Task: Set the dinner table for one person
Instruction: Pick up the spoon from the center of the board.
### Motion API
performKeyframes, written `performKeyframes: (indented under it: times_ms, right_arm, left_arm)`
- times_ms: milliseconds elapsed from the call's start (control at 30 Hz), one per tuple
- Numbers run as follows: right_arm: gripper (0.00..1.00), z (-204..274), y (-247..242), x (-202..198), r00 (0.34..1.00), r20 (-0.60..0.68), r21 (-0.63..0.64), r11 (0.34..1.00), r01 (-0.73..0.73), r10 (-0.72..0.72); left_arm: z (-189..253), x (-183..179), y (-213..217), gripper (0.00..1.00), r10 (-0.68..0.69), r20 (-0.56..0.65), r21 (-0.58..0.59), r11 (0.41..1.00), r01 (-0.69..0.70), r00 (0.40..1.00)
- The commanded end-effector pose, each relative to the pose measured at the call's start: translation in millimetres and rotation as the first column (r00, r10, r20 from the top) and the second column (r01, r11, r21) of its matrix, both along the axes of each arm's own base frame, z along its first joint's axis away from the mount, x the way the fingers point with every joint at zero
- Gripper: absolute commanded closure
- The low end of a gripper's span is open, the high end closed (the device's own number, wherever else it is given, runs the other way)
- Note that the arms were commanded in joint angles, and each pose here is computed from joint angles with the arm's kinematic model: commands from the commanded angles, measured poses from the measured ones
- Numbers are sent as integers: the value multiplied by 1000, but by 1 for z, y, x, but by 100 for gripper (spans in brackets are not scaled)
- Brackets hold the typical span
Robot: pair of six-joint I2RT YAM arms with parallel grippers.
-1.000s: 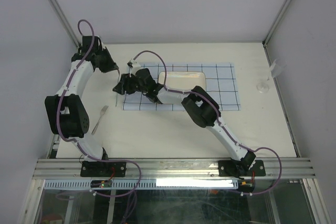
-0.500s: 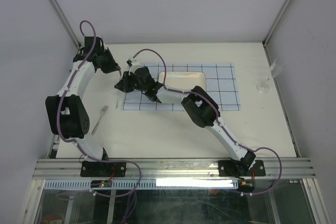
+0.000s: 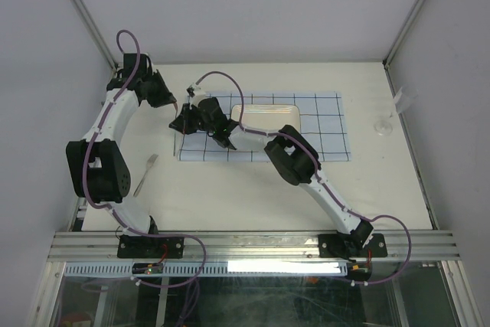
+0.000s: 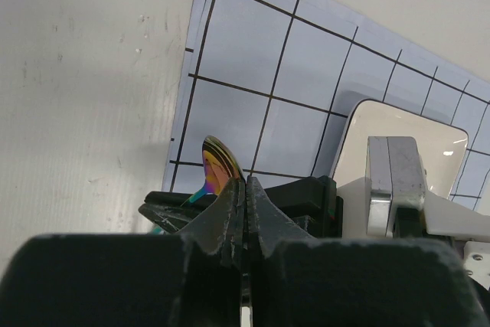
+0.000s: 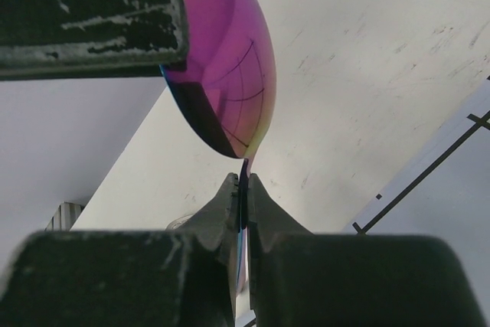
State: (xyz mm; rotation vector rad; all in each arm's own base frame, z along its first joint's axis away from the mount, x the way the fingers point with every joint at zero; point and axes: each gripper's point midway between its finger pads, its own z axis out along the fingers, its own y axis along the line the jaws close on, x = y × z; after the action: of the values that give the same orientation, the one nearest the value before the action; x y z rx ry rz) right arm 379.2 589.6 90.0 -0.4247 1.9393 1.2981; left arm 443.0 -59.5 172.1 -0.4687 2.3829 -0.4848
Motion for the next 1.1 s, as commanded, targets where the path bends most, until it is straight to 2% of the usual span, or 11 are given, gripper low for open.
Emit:
performKeyframes:
  times_ms: [0,33,233,300,400,633,800,1067]
  right_arm:
    - [100,40,9,-6,994,102,57,998,-36,30]
    - [100,40,8,-6,994,104,56,998,-33,27]
    - [100,42,5,-6,993,113,46,998,-30,25]
    - [100,43,5,-6,993,116,46,999,-28,22]
    - [100,44,4,-5,993,119,40,999,-24,19]
    - [100,46,1,-5,992,125,27,999,-17,14]
    - [100,53,-3,-6,989,147,8,1000,-15,13]
    - [100,77,-14,-8,983,184,-38,999,-7,14]
  left_arm:
    - [39,10,-8,100,-16,125,-27,999,19,992]
    - [39,10,-8,99,-16,125,-27,999,20,992]
    - [40,12,-10,74,-22,126,-33,999,26,992]
    - [43,12,-10,62,-23,132,-34,999,27,991]
    - [49,13,-10,54,-22,146,-28,999,26,989]
    - [69,16,-5,47,-10,184,3,1000,9,983]
    - [114,20,5,38,10,266,50,998,-24,964]
    - [161,11,28,33,58,358,135,984,-113,932]
